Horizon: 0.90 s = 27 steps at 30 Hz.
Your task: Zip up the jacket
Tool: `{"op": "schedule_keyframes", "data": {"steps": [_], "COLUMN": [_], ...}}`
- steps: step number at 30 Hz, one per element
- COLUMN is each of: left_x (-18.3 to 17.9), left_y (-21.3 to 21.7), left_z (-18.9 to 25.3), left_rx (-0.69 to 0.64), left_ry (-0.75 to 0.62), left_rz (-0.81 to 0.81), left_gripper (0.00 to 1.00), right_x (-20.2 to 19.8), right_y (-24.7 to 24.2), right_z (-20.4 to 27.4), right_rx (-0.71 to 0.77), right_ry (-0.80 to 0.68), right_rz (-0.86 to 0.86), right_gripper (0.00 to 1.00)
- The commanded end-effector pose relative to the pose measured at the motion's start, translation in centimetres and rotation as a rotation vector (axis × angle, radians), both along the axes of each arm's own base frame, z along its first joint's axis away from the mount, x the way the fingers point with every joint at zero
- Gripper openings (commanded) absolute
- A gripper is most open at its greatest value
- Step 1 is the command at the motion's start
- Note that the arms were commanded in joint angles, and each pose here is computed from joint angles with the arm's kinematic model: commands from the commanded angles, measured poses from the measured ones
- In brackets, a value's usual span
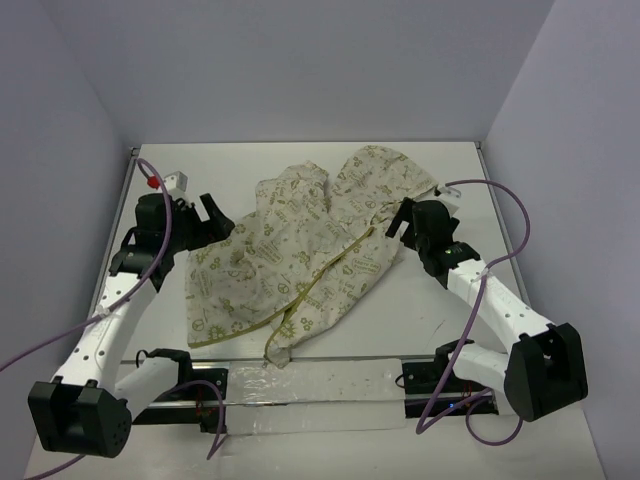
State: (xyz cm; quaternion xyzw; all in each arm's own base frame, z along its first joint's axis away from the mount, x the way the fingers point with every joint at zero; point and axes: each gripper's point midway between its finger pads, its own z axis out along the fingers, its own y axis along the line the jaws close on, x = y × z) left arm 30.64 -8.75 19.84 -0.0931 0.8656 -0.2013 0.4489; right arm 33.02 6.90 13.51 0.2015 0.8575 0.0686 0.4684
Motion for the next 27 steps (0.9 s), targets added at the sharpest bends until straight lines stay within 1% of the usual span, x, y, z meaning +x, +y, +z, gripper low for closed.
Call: {"op": "schedule_keyframes", "data": {"steps": [1,8,10,13,16,19,21,23,27], "left_x": [0.6,0.7,0.9,1.0,0.6,-0.3,-0.8,-2.1,-3.7], "left_y": [-1.2,-1.6,-1.0,-1.1,-1.8,-3.3,-4.1,-6.7,-10.9], "left_z": [1.7,-0.3,-1.1,-2.2,-3.0,-4.1,-4.8,-5.7,-6.9], "left_rx": [0.012,0.038,0.055,0.063,0.054,0.039,0.058,0.075,0.093], "left_ry": [-0.033,0.049,0.08,0.113,0.137,0.182,0.2,0.223,0.243], "left_rz": [-0.043,-0.032,0.013,0.033,0.037,0.013,0.006,-0.056,-0.133], "left_gripper": [0.99,0.98,0.97,0.97,0.97,0.96,0.93,0.92,0.92], "right_x": [1.1,0.0,-0.6,-1.7,-2.7,-3.7,-4.3,-4.9,-5.5], "right_y": [0.2,2.0,2.7,3.4,4.1,5.0,5.5,5.9,5.9], "right_z": [2.7,2.4,2.2,-0.1,-1.9,-3.5,-4.2,-4.8,-4.9], "right_rx": [0.027,0.073,0.101,0.128,0.188,0.248,0.269,0.291,0.305], "right_ry": [-0.078,-0.099,-0.099,-0.036,0.012,0.041,0.062,0.079,0.073], "right_rz": [-0.024,0.065,0.103,0.122,0.121,0.15,0.173,0.183,0.19], "right_gripper": [1.0,1.0,1.0,1.0,1.0,1.0,1.0,1.0,1.0]}}
